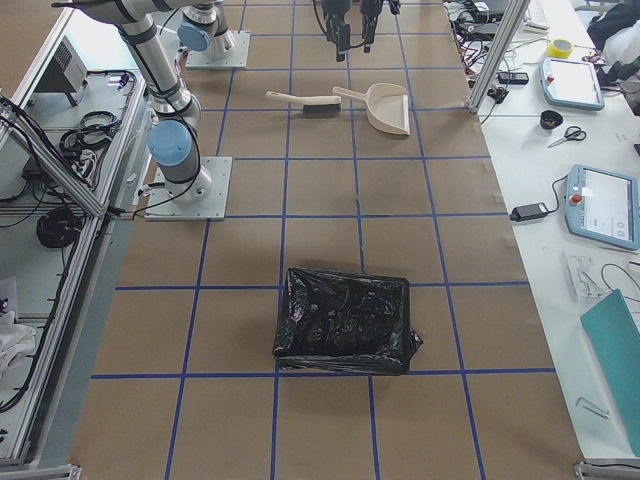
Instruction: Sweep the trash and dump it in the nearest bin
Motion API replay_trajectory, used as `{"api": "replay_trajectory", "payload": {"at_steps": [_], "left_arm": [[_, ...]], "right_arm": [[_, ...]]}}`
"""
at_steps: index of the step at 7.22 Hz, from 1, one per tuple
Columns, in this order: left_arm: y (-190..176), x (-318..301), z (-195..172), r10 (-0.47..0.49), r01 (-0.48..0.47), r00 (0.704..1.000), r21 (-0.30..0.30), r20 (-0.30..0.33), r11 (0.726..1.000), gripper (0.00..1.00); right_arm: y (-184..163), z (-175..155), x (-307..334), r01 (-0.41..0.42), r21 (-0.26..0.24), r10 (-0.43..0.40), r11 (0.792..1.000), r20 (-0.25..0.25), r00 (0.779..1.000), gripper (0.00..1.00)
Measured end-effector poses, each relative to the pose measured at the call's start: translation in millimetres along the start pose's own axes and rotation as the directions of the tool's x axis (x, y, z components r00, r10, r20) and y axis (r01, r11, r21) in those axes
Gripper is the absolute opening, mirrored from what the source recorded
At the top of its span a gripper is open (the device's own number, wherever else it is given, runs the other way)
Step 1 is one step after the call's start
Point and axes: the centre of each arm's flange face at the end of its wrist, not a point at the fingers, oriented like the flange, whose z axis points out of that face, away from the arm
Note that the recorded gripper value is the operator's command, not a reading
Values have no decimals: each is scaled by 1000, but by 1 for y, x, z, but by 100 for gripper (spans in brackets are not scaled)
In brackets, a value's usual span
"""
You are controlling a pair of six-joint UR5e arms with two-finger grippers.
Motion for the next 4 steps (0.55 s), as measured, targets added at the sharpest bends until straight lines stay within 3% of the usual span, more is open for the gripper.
{"api": "replay_trajectory", "payload": {"at_steps": [2,4], "left_arm": [[19,-70,-71,-51,51,999,13,8,999,100],[57,-93,-119,-88,87,996,31,21,996,100]], "right_arm": [[0,0,0,1,0,-1,1000,2,1000,100],[0,0,-1,1,1,-1,1000,5,1000,100]]}}
